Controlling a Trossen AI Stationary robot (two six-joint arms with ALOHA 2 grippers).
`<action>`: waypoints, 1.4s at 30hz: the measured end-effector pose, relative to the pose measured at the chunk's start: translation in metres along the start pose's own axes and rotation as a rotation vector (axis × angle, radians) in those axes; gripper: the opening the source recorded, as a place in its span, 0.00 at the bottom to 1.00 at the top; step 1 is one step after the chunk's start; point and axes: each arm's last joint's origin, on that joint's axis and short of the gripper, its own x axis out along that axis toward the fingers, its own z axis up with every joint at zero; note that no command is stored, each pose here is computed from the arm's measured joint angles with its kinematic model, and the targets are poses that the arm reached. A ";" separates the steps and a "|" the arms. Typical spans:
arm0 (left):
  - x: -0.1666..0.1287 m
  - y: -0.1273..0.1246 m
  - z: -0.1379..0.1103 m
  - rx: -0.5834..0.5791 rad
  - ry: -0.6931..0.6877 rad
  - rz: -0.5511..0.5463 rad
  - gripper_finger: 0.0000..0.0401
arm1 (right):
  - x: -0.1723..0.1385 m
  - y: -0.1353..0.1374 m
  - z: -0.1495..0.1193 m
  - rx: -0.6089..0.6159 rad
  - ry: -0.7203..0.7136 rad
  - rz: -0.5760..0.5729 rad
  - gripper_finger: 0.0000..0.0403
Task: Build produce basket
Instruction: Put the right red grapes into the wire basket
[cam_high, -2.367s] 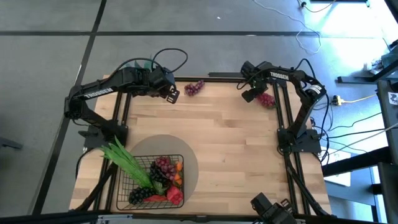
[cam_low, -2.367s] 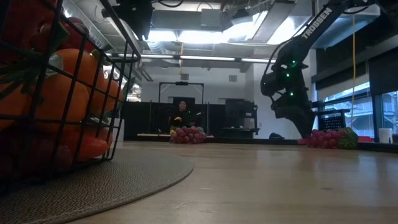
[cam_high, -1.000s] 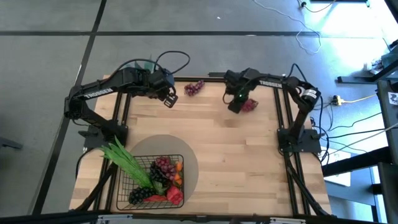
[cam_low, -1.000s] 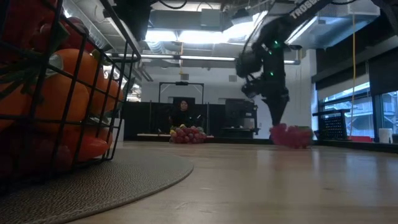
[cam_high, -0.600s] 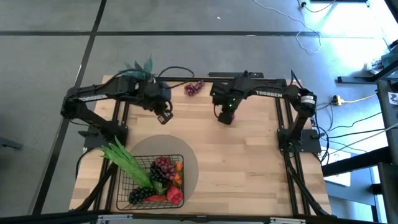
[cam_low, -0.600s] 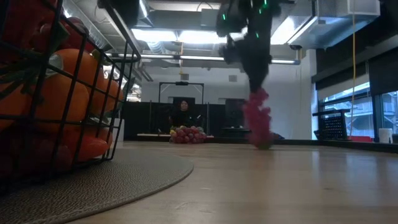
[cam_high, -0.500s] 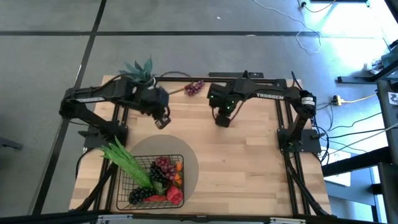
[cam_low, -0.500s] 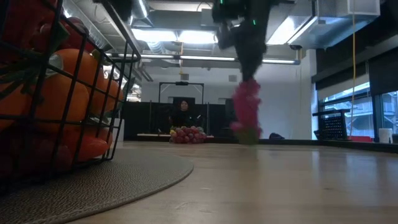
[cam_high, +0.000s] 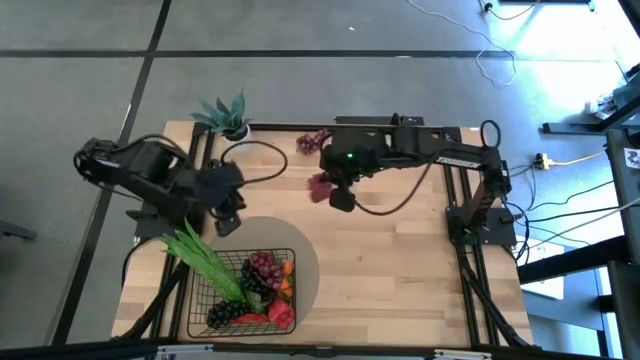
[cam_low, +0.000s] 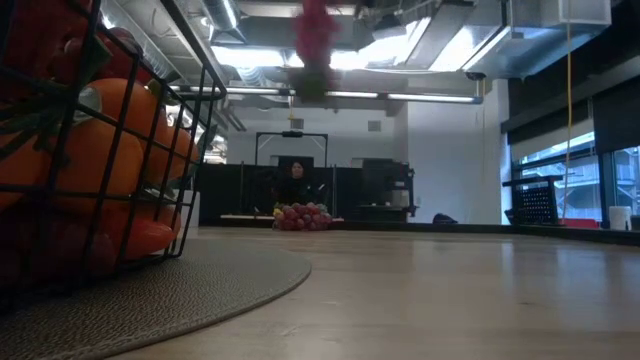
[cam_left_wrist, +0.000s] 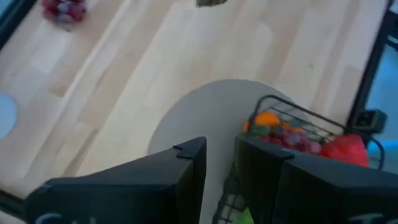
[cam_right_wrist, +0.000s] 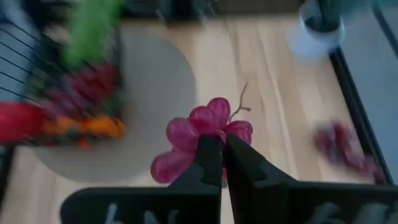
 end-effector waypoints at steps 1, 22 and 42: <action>-0.002 -0.002 -0.002 0.012 0.001 -0.011 0.18 | -0.005 0.004 0.005 -0.015 -0.041 0.026 0.00; -0.032 -0.002 -0.024 0.104 -0.038 -0.132 0.18 | 0.040 0.070 0.057 -0.229 -0.553 0.578 0.00; -0.033 -0.002 -0.024 0.078 -0.030 -0.142 0.18 | 0.149 0.117 0.050 -0.360 -0.741 0.943 0.00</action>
